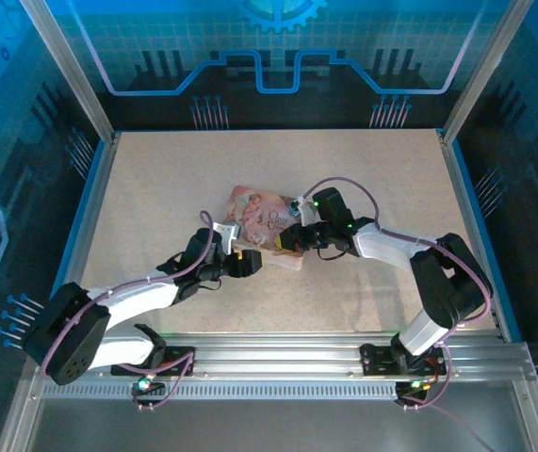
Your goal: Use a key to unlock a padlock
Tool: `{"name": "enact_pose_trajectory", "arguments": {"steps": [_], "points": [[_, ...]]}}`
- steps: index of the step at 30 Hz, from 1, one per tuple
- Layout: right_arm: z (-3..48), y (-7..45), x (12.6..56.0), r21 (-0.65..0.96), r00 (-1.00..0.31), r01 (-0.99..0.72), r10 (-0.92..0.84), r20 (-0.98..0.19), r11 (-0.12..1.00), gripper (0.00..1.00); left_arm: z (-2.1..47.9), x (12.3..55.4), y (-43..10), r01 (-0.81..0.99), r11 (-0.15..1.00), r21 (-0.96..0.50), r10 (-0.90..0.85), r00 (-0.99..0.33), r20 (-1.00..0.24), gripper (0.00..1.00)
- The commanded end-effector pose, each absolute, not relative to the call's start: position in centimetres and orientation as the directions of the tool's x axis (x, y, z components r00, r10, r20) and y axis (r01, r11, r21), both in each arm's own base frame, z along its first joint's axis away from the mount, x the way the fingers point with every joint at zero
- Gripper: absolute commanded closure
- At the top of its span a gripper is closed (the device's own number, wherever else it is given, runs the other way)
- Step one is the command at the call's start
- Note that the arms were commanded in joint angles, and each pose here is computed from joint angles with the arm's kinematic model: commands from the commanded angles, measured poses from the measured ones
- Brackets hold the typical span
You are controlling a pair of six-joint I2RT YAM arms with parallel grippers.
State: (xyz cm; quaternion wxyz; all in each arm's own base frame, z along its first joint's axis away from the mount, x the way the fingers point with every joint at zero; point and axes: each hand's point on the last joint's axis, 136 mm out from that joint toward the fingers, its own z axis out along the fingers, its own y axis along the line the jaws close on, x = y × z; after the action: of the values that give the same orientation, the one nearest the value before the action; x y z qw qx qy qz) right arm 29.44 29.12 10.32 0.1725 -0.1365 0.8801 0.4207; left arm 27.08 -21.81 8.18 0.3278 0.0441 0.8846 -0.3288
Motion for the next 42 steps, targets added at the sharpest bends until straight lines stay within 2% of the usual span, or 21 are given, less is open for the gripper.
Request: {"name": "enact_pose_trajectory", "arguments": {"steps": [1, 28, 42], "points": [[7.7, 27.6, 28.6, 0.668, -0.937, -0.307, -0.093, -0.337, 0.678, 0.97, 8.3, 27.8, -22.2, 0.337, 0.787, -0.517, -0.123, -0.735, -0.666, 0.3], [7.4, 27.4, 28.5, 0.665, -0.939, -0.3, -0.089, -0.331, 0.684, 0.97, 4.9, 29.3, -22.8, 0.339, 0.835, -0.434, -0.075, -0.71, -0.7, 0.37], [7.5, 27.4, 28.6, 0.665, -0.939, -0.299, -0.087, -0.332, 0.685, 0.97, 3.9, 30.0, -23.2, 0.349, 0.845, -0.404, -0.043, -0.71, -0.703, 0.46]]}}
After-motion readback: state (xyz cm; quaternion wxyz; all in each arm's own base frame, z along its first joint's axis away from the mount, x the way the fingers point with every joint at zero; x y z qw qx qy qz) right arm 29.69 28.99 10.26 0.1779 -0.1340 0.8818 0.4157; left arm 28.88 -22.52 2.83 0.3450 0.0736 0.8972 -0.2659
